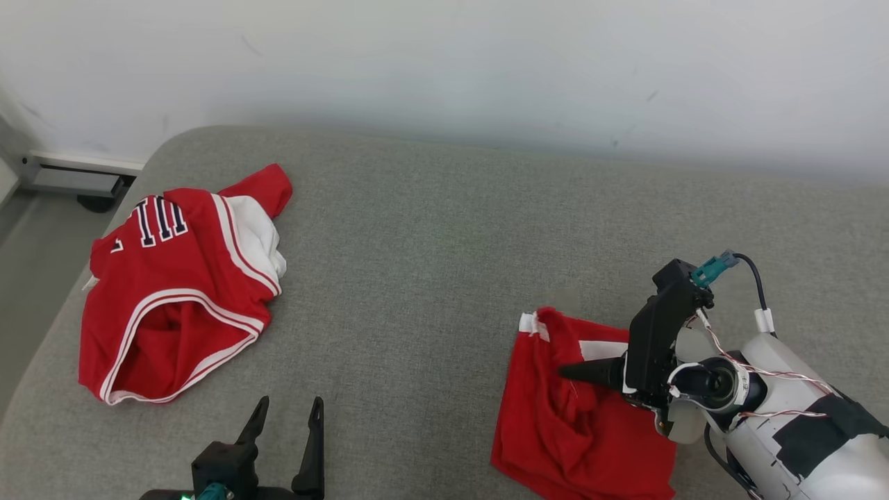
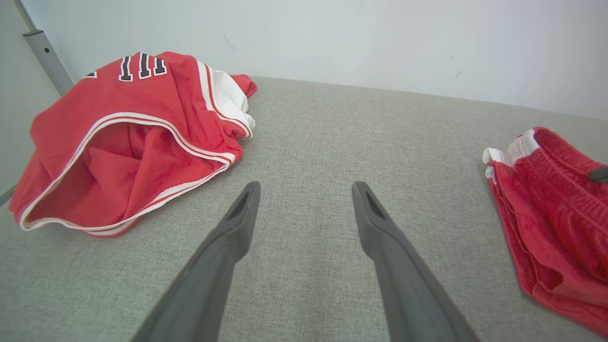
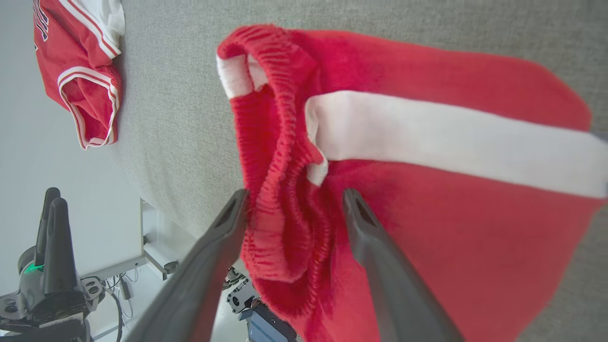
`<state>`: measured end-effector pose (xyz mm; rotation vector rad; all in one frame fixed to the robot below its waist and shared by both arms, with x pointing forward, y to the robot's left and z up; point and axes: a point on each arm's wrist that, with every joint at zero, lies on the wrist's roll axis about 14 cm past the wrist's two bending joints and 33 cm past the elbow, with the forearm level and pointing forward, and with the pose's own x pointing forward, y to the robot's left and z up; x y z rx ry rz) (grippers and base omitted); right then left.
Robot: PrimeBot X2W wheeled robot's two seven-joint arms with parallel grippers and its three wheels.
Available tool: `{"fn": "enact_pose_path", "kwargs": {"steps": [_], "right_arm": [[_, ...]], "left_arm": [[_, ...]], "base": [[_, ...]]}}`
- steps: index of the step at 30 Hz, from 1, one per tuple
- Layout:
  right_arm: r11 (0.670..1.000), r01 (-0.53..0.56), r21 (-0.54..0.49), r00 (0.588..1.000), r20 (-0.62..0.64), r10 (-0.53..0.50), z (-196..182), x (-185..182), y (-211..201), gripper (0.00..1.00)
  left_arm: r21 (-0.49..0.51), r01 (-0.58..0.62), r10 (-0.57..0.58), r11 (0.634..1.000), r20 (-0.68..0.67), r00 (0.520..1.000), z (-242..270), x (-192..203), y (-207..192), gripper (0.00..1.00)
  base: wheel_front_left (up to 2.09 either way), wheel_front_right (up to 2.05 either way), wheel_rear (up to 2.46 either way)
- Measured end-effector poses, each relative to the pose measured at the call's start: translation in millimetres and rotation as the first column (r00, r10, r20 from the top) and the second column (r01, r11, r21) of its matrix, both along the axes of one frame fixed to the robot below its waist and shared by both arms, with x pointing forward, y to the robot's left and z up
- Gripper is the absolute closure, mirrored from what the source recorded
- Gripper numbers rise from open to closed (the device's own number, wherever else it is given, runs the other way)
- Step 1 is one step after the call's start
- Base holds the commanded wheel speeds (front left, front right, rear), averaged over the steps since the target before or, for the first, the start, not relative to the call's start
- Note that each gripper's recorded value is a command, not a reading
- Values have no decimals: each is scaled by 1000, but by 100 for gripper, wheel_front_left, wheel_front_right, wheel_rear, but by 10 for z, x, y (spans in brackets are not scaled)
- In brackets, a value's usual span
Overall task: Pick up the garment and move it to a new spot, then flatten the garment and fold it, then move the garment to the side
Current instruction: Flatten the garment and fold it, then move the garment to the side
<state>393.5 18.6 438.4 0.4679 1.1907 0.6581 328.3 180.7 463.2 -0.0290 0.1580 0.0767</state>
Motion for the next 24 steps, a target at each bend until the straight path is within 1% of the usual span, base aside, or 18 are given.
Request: {"fn": "enact_pose_path", "kwargs": {"steps": [3,7,11,18,21,24], "right_arm": [[1000,12,-1,1000,18,-12,40,20,-50,0],[999,39,10,995,91,-40,173,111,-194,0],[999,47,-25,988,152,-42,177,88,-435,0],[992,64,-105,983,179,-45,35,-75,-786,0],[988,88,-123,984,168,-66,-35,-132,-923,0],[988,98,-121,984,161,-78,-48,-129,-933,0]], "left_arm": [[-2,5,-5,1000,1,1000,-2,-9,-14,0],[-2,17,-17,1000,4,1000,2,-19,-49,0],[-3,27,-27,1000,22,999,40,-19,-75,0],[-8,49,-49,999,18,999,22,-21,-141,0],[-11,68,-68,998,20,997,26,-2,-208,0],[-12,78,-78,997,21,997,29,6,-247,0]], "base": [[0,0,0],[0,0,0],[0,0,0],[0,0,0],[0,0,0],[0,0,0]]}}
